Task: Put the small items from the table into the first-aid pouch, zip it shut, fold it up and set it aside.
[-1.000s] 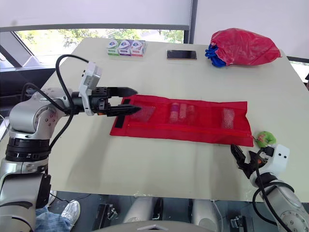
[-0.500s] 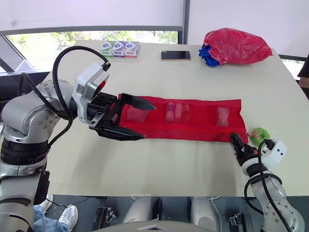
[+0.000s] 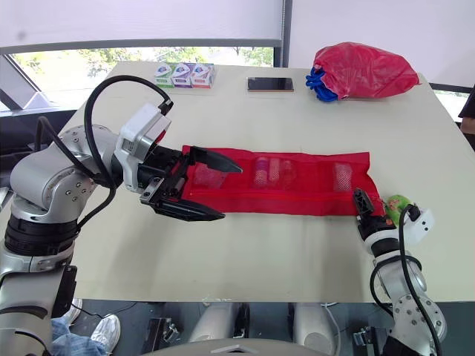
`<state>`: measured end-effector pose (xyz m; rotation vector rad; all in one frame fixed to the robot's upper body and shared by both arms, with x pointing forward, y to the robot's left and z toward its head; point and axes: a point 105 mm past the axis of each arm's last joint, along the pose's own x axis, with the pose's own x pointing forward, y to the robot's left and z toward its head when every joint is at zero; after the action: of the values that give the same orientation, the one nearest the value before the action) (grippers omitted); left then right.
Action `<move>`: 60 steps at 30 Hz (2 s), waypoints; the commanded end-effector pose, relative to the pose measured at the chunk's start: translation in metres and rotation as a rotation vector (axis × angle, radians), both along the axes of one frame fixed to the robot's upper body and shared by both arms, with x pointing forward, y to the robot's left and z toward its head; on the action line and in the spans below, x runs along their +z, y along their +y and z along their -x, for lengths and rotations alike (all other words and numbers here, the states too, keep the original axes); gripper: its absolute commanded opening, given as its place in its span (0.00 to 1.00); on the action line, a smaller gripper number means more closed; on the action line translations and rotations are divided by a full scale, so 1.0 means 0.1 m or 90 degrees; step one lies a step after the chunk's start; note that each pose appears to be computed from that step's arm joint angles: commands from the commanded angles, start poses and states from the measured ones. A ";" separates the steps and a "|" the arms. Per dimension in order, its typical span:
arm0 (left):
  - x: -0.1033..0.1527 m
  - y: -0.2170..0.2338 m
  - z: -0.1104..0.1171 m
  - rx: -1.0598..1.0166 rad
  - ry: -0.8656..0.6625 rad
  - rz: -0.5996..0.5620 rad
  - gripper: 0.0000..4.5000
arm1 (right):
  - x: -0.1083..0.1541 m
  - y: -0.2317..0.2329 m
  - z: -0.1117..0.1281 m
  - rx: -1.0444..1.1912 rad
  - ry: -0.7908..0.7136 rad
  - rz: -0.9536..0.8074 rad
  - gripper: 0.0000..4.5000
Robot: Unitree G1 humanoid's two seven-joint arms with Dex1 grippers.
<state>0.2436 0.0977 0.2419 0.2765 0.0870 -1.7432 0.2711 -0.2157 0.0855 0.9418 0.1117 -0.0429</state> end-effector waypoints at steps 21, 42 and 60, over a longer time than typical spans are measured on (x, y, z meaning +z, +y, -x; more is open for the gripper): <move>0.00 0.15 -0.23 0.083 -0.052 0.019 1.00 | 0.40 -0.39 0.34 0.083 -0.090 0.374 0.02; 0.07 0.30 -0.40 0.145 -0.092 0.012 1.00 | 0.93 0.97 0.36 0.690 -0.308 0.780 0.02; 0.09 0.22 -0.38 0.157 -0.092 0.021 1.00 | 0.64 1.04 0.30 0.811 -0.308 0.952 0.76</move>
<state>0.2861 0.1230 0.2403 0.3306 0.0375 -1.4625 0.2432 -0.1177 0.1293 -0.7480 0.2475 1.1216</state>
